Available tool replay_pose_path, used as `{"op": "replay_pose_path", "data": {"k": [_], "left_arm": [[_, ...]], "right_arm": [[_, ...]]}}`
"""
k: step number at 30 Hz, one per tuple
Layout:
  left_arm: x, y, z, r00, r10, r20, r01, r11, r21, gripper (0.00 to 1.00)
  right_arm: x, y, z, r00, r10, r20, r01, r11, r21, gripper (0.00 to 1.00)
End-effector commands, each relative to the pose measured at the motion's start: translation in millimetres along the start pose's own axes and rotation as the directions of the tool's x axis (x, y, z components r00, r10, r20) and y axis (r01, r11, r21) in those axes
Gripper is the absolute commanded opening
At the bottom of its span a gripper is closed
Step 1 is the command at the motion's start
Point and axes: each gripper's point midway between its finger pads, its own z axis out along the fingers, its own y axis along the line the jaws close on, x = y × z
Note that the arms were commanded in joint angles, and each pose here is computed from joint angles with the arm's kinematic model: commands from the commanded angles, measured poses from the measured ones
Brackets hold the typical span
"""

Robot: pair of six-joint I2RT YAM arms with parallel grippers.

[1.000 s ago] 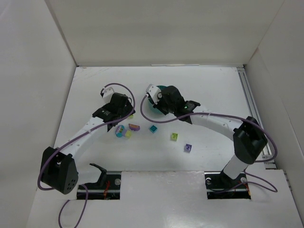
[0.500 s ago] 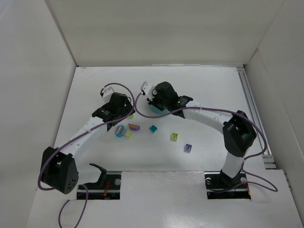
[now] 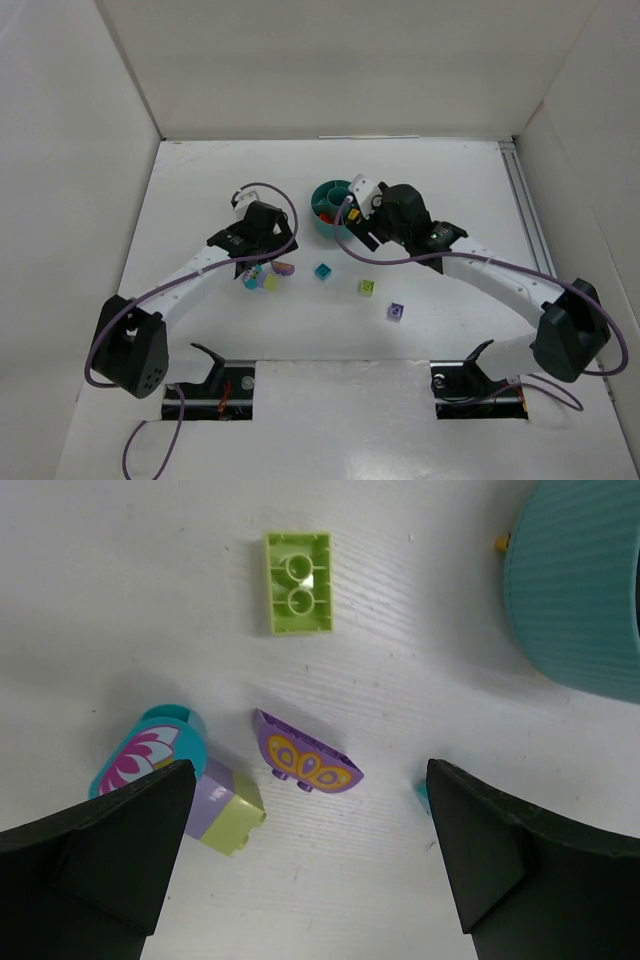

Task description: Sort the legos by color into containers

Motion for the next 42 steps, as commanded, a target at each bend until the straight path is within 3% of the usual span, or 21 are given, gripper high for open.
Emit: {"op": "replay_pose_path", "data": {"k": [1,5,12,14,17,22,32,40,42], "left_arm": [[10,-11,-1,0.999,0.04,-0.018,-0.039,0.999,0.031,1.0],[22,-17,1,0.998,0.046,-0.048,-0.044,0.998,0.039,1.0],[46,-39,5,0.99,0.103,-0.093,-0.097,0.993,0.066,0.97],[53,-32,11,0.988,0.092,-0.123,-0.091,0.996,0.015,0.96],[61,-19,15,0.988,0.033,-0.153,-0.045,0.996,-0.074,0.96],[70,-21,23,0.984,-0.072,-0.164,0.056,0.993,-0.102,0.96],[59,-21,40,0.975,-0.175,-0.139,0.156,0.978,-0.137,0.9],[45,-2,45,0.97,-0.239,-0.049,0.221,0.945,-0.24,0.84],[43,-8,47,0.97,-0.24,-0.049,0.224,0.951,-0.214,0.77]], "right_arm": [[21,-11,-16,0.997,0.081,-0.006,-0.081,0.996,0.049,0.83],[52,-18,-30,0.991,0.129,-0.04,-0.126,0.989,0.083,0.96],[83,-34,-49,0.981,0.186,-0.051,-0.177,0.974,0.138,0.97],[85,-36,-52,0.98,0.193,-0.044,-0.185,0.973,0.139,0.97],[90,-41,-54,0.98,0.195,-0.046,-0.186,0.971,0.148,0.97],[97,-43,-54,0.978,0.201,-0.055,-0.192,0.971,0.139,0.97],[106,-45,-55,0.976,0.209,-0.062,-0.199,0.971,0.133,0.97],[105,-48,-55,0.976,0.212,-0.052,-0.204,0.97,0.135,0.97],[107,-47,-53,0.975,0.213,-0.061,-0.204,0.97,0.132,0.97]]}}
